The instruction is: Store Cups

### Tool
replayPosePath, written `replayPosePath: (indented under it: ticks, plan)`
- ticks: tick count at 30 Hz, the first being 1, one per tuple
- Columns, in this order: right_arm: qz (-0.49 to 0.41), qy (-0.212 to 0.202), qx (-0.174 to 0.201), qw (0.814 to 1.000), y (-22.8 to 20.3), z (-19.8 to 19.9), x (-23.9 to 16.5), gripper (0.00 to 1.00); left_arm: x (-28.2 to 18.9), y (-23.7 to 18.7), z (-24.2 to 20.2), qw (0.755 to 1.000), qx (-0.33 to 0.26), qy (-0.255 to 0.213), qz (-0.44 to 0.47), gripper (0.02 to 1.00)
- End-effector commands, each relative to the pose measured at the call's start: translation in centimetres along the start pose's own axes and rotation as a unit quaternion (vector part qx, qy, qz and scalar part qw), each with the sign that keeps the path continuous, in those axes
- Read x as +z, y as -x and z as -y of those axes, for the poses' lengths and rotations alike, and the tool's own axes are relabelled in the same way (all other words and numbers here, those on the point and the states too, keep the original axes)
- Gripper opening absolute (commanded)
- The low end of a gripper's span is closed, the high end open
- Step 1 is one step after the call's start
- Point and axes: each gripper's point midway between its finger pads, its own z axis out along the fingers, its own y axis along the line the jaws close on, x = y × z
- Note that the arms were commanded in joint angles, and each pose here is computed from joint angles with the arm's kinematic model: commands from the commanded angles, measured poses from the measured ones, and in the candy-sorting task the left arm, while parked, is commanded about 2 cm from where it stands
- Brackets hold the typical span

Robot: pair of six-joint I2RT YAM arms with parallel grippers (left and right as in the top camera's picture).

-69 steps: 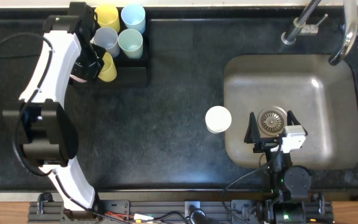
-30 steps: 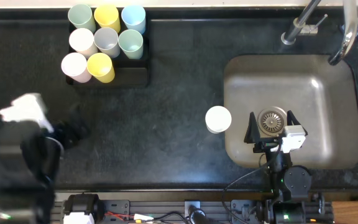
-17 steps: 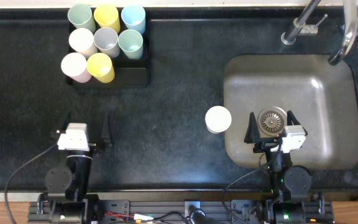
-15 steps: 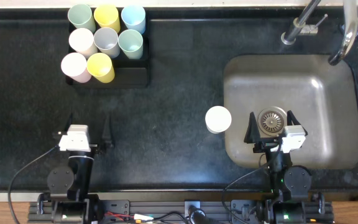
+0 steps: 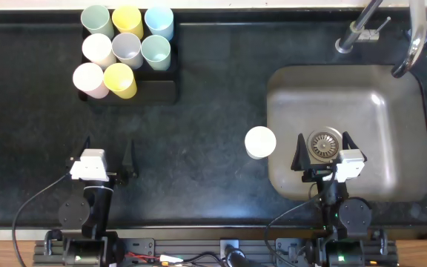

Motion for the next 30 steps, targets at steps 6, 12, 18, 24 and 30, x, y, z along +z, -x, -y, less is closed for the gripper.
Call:
replayPosePath:
  ticks: [6,12,18,24,30]
  plan:
    - [0.0,0.0,0.002,1.0,-0.3,0.1,0.0,0.998,0.0,0.1,0.1,1.0,-0.011,-0.003,0.005,0.998]
    - [0.001,0.0,0.002,1.0,-0.3,0.1,0.0,0.998,0.0,0.1,0.1,1.0,-0.011,-0.003,0.005,0.998]
    - [0.0,0.0,0.002,1.0,-0.3,0.1,0.0,0.998,0.0,0.1,0.1,1.0,-0.011,-0.003,0.005,0.998]
    - [0.0,0.0,0.002,1.0,-0.3,0.1,0.0,0.998,0.0,0.1,0.1,1.0,-0.011,-0.003,0.005,0.998]
    - [0.037,0.004,-0.001,0.999,3.7,-0.3,-0.7,0.996,0.0,0.1,0.1,1.0,-0.011,-0.003,0.005,0.998]
